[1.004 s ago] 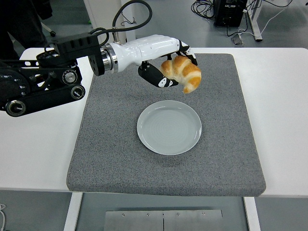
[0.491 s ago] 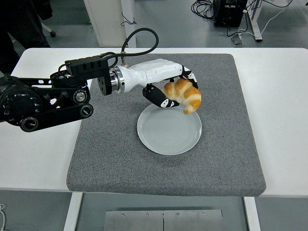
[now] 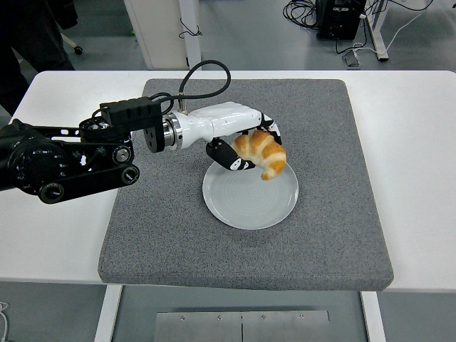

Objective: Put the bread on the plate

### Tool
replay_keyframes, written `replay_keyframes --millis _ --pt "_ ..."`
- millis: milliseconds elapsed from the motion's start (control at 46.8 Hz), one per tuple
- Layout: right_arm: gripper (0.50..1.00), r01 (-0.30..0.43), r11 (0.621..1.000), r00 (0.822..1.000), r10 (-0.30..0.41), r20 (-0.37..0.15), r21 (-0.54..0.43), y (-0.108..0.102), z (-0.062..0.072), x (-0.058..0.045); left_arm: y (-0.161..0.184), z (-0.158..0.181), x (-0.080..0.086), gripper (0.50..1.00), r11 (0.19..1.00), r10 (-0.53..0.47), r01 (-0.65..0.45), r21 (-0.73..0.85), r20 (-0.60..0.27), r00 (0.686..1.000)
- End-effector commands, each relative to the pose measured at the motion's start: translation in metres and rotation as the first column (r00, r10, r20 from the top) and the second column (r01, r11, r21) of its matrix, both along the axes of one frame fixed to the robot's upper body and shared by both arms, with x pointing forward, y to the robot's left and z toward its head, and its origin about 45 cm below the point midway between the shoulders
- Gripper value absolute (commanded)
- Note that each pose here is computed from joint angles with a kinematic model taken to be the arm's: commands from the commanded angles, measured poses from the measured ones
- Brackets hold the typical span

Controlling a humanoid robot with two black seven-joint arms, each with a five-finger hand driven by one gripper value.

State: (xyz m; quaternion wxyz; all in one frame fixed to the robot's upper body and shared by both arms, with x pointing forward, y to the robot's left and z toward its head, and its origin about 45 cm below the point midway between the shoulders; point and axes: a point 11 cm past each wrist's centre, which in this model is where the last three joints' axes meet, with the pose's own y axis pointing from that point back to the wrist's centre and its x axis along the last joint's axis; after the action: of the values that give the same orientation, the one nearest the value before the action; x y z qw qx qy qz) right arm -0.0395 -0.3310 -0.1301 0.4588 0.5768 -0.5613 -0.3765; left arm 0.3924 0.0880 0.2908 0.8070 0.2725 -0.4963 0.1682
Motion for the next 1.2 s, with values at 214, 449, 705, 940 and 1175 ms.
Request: replay_keyframes --millis 214,449,705,940,1175 --pt "1.0 0.0 1.0 1.0 0.0 0.001 0.0 0.0 0.0 0.0 0.0 -0.021 -0.002 0.521 1.0 0.004 -0.003 0.018 -0.015 1.0" --pt "1.0 0.0 1.0 1.0 0.0 0.001 0.0 0.0 0.0 0.0 0.004 -0.035 0.001 0.521 0.999 0.023 -0.023 0.034 -0.014 1.0" --pt "1.0 0.0 1.0 1.0 0.0 0.001 0.0 0.0 0.0 0.0 0.004 -0.04 -0.002 0.521 0.998 0.006 -0.006 0.055 0.003 1.0" --pt "1.0 0.0 1.0 1.0 0.0 0.001 0.0 0.0 0.0 0.0 0.002 -0.046 -0.002 0.521 0.998 0.007 -0.007 0.058 0.005 1.0" --pt "1.0 0.0 1.0 1.0 0.0 -0.001 -0.001 0.0 0.0 0.0 0.003 -0.055 0.0 0.521 0.997 0.015 -0.016 0.07 0.006 1.0"
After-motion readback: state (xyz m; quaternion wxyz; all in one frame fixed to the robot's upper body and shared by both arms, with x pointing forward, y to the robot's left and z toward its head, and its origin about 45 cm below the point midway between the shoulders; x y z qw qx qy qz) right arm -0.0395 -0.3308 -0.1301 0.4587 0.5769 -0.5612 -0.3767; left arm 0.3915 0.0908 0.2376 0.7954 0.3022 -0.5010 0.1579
